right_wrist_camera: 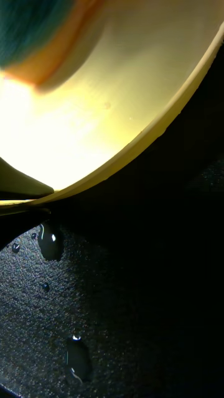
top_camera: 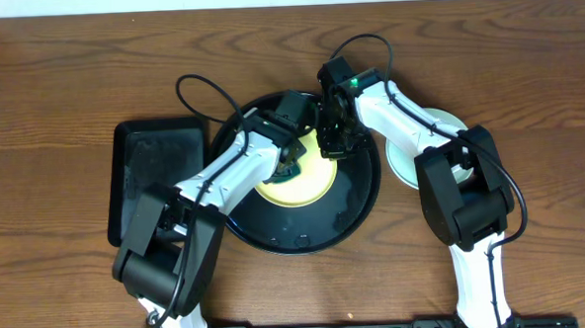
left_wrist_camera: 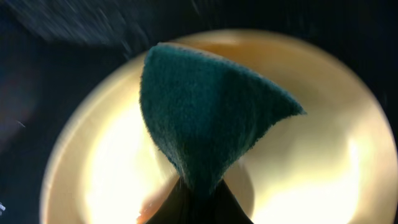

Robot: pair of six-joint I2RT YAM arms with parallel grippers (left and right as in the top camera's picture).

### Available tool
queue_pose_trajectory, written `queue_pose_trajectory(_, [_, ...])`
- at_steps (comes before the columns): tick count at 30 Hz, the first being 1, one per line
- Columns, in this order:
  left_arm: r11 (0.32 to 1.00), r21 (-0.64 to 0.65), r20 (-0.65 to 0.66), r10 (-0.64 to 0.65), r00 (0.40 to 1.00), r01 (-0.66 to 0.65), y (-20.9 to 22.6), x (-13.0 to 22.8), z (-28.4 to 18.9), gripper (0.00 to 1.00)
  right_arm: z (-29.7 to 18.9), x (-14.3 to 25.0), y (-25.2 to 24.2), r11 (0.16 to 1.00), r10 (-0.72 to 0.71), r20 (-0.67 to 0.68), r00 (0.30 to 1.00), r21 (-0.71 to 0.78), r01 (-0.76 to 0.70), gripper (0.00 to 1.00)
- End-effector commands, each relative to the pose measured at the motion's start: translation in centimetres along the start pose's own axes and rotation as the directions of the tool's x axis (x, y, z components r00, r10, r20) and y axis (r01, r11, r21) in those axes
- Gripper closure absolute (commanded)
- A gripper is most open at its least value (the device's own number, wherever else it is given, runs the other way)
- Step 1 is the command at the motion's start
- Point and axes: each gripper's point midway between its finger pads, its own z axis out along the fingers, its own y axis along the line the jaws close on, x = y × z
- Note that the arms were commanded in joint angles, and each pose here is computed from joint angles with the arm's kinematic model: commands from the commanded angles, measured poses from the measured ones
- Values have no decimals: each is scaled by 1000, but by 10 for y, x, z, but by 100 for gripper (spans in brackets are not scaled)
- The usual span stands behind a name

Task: Clean dirty plates on tray and stack at the side
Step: 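Scrub the yellow plate with the sponge while the right gripper holds it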

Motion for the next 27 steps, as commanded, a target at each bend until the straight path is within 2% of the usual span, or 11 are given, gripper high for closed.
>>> queue_pose_trajectory(1, [997, 65, -136, 55, 989, -46, -12, 37, -6, 93, 15, 7, -6, 999, 8, -23, 1000, 47, -7, 98])
queue_pose_trajectory(4, [997, 70, -179, 40, 983, -28, -17, 55, -9, 92, 15, 7, -6, 999, 8, -23, 1000, 47, -7, 98])
queue_pose_trajectory(8, [999, 37, -143, -32, 989, 38, -16, 57, -9, 93, 15, 7, -6, 999, 8, -23, 1000, 47, -7, 98])
queue_pose_trajectory(12, [985, -19, -117, -171, 978, 170, -6, 54, -9, 93, 15, 7, -6, 999, 8, -23, 1000, 47, -7, 98])
queue_pose_trajectory(20, [979, -38, 193, -188, 963, 198, 6, -1, -10, 93, 15, 7, -6, 999, 8, -23, 1000, 47, -7, 98])
queue_pose_trajectory(23, [990, -25, 280, -128, 951, 140, 1, -22, -13, 93, 15, 7, -6, 999, 8, -24, 1000, 47, -7, 98])
queue_pose_trajectory(27, [998, -36, 358, 58, 932, -49, -11, -44, -18, 92, 15, 8, -7, 999, 8, -26, 1000, 49, -6, 98])
